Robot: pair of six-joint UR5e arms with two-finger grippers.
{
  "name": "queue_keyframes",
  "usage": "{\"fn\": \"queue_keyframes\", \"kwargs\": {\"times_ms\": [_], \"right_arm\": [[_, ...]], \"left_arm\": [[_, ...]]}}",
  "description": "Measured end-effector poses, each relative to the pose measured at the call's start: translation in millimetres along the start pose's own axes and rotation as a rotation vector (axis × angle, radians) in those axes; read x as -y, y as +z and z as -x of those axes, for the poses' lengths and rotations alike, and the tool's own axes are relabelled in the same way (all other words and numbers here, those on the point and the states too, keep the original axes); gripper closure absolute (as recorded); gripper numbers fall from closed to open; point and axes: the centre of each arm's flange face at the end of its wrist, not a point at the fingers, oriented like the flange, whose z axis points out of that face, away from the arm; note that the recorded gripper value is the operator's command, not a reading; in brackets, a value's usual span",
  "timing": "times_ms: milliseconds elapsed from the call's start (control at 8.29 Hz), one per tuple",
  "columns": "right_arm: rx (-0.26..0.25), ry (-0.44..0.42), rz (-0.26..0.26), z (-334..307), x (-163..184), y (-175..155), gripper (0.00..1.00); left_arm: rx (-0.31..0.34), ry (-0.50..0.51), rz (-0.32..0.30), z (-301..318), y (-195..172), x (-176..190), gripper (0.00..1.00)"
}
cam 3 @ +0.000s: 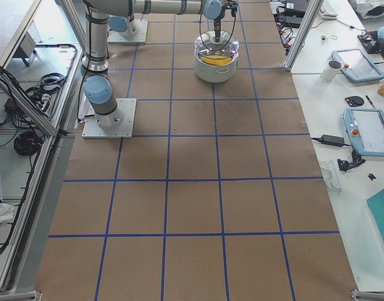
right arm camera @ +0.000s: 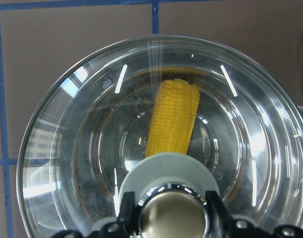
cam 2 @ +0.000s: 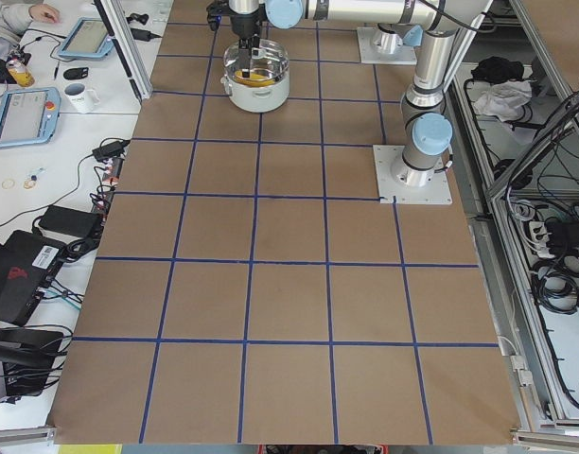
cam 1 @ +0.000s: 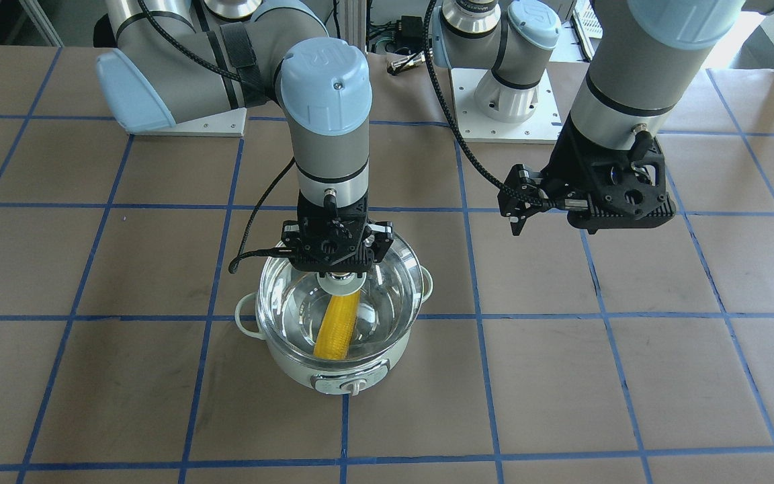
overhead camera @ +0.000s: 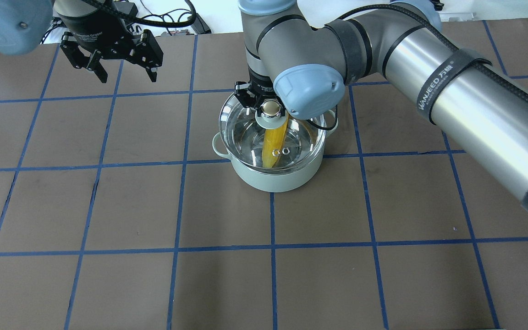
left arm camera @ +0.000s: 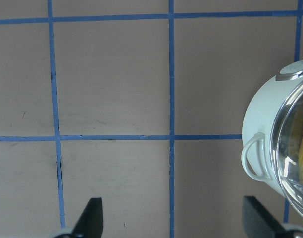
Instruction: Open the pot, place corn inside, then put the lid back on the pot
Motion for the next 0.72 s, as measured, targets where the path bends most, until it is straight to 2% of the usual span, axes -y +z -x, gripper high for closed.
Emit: {"fn": "queue_keyframes", "kwargs": {"times_ms": [723], "right_arm": [[-0.022,-0.039,0.030,-4.2,-7.7,20.7,0.68]], "left_arm": [[-0.019,0.002,0.002,-2.6,0.3,-2.4,0.00]]}}
